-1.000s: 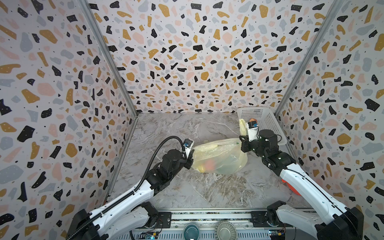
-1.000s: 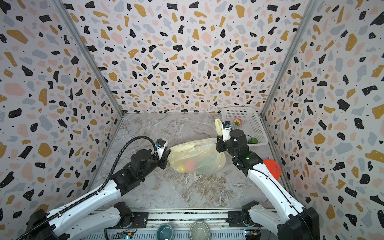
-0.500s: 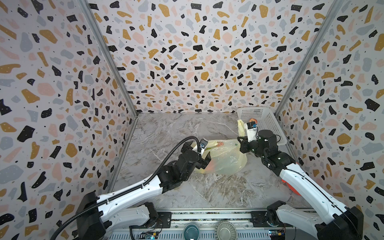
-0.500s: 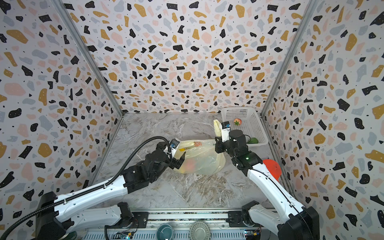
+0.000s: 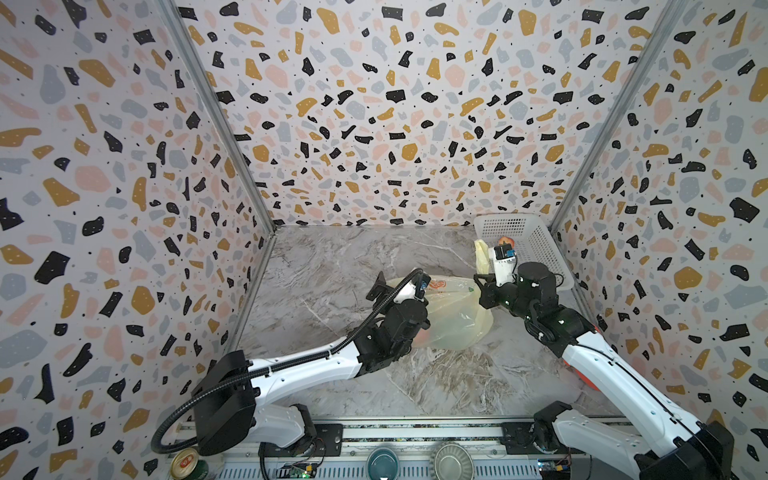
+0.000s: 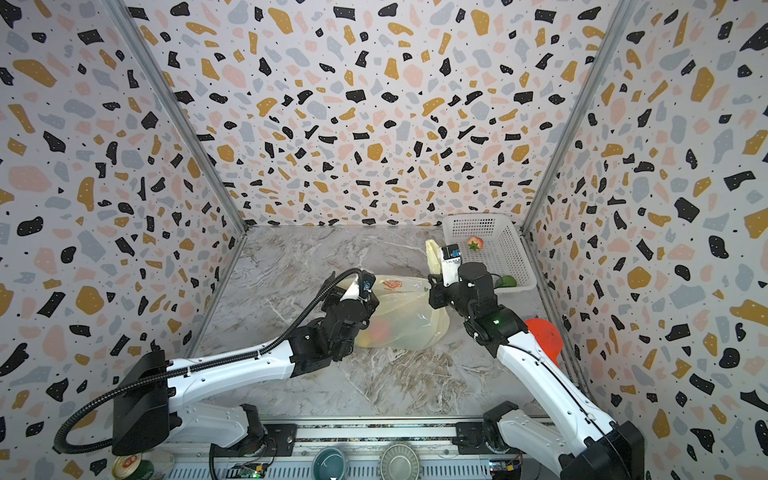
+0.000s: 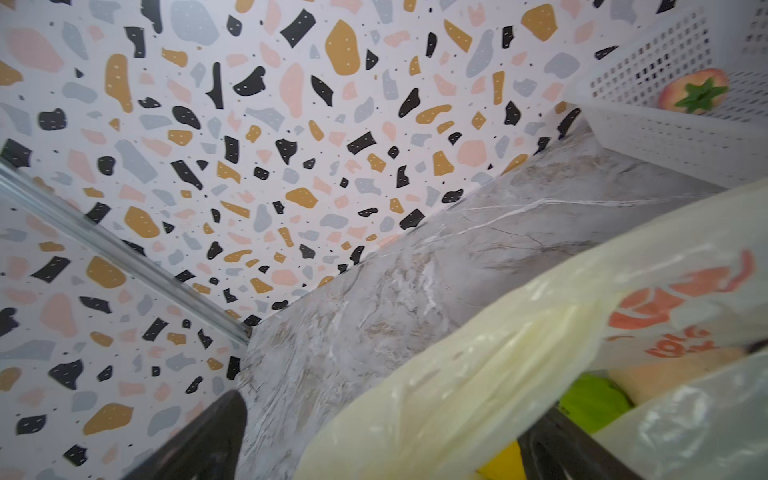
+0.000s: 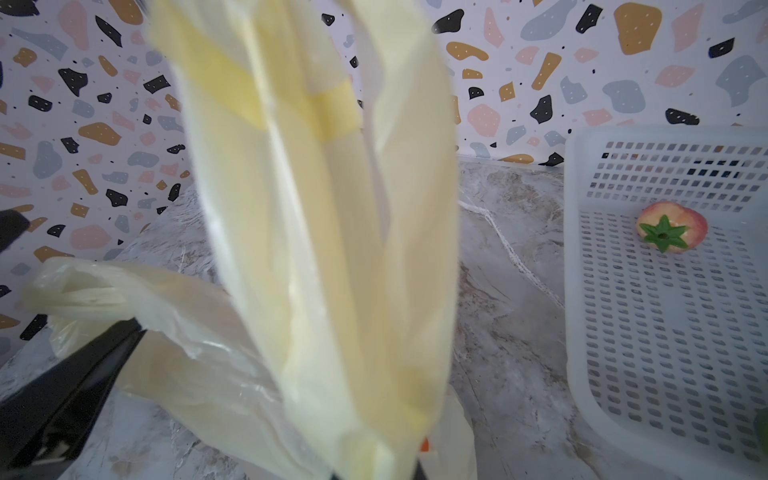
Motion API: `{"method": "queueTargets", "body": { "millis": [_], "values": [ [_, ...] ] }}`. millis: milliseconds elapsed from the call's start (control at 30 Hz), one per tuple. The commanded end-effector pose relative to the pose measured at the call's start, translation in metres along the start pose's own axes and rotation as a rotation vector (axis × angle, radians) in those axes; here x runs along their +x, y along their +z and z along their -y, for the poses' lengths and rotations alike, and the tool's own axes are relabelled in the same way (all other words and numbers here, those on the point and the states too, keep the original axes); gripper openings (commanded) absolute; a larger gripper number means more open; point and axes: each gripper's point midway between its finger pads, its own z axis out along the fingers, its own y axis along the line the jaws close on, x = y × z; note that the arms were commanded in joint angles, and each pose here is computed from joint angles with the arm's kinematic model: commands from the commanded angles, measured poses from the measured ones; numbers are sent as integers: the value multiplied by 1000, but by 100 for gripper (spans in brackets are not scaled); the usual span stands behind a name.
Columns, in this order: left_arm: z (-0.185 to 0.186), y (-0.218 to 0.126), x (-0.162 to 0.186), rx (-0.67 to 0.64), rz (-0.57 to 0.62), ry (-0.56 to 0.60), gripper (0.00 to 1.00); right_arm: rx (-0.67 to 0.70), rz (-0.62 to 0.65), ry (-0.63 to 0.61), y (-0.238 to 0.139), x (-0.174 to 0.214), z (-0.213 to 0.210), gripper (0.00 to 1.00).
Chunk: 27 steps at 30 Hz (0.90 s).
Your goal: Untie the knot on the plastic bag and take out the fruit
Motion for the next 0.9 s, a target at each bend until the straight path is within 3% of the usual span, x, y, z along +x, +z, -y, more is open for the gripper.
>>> {"method": "queueTargets", "body": {
  "millis": [0, 167, 367, 467, 600, 733, 767, 833, 867],
  "values": [
    [-39, 5, -5, -149, -19, -74, 100, 8, 16, -1, -7, -3, 0, 0],
    [-57, -4, -2, -114, -2, -132, 100, 16, 7, -5, -6, -2, 1, 0],
    [-44, -33, -16, 205, 131, -224, 99, 14, -13, 6, -2, 3, 2, 1],
    [-38, -43, -15, 307, 138, -250, 91, 9, -14, 14, -2, 4, 1, 1],
    [-39, -44, -8, 343, 122, -292, 77, 1, -15, 17, -4, 5, -1, 2],
    [-33, -44, -9, 397, 127, -326, 71, -3, -16, 17, -6, 6, -1, 1],
    [-26, -49, -13, 445, 143, -324, 77, -2, -15, 16, -7, 5, -1, 2],
    [-16, -58, -17, 505, 157, -325, 99, -2, -18, 17, -7, 5, -1, 2],
    [-12, -64, -17, 514, 168, -311, 100, -1, -16, 16, -7, 5, -1, 2]
  ]
}}
